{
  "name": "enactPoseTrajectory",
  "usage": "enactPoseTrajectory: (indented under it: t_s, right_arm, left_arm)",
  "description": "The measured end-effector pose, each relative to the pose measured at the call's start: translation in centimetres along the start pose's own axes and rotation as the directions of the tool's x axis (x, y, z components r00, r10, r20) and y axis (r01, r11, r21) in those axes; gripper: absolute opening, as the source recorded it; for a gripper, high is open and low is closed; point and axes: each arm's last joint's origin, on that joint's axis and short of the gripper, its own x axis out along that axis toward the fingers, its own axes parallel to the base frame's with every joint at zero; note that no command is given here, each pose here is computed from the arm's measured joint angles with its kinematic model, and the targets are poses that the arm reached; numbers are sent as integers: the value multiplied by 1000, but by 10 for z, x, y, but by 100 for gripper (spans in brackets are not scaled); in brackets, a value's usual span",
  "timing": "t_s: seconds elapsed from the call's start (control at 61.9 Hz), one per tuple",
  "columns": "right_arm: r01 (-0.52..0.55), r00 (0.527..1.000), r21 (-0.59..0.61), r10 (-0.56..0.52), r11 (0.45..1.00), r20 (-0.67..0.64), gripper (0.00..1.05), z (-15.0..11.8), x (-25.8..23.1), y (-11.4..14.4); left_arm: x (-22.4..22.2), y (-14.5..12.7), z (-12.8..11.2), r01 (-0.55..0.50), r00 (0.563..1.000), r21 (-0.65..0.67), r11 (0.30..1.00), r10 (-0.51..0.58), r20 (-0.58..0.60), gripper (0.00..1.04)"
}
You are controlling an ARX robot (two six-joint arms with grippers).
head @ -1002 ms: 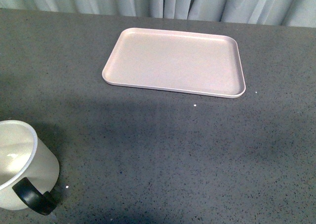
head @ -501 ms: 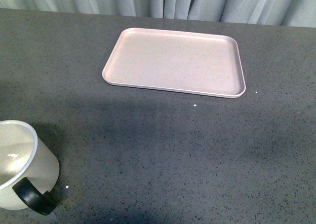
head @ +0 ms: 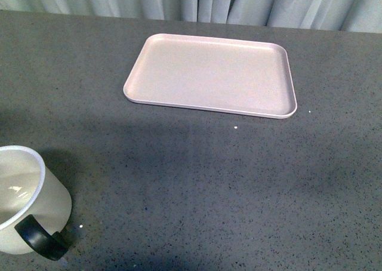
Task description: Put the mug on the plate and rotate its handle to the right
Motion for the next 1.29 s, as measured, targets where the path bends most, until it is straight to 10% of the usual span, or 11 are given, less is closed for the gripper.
enactPoseTrajectory:
  t_s: [0.242,0.792,1.293]
  right_arm:
    - [0,1000,0,0,1000,0,96,0,0,0]
    - [0,1000,0,0,1000,0,96,0,0,0]
    - [0,1000,0,0,1000,0,96,0,0,0]
  left_arm:
    - [14,-4,4,9,1000,35,999,-8,-25,95]
    - [25,-16,12,28,999,63,998,-26,-38,3]
    - [19,-26,55,50,999,7,999,-50,17,2]
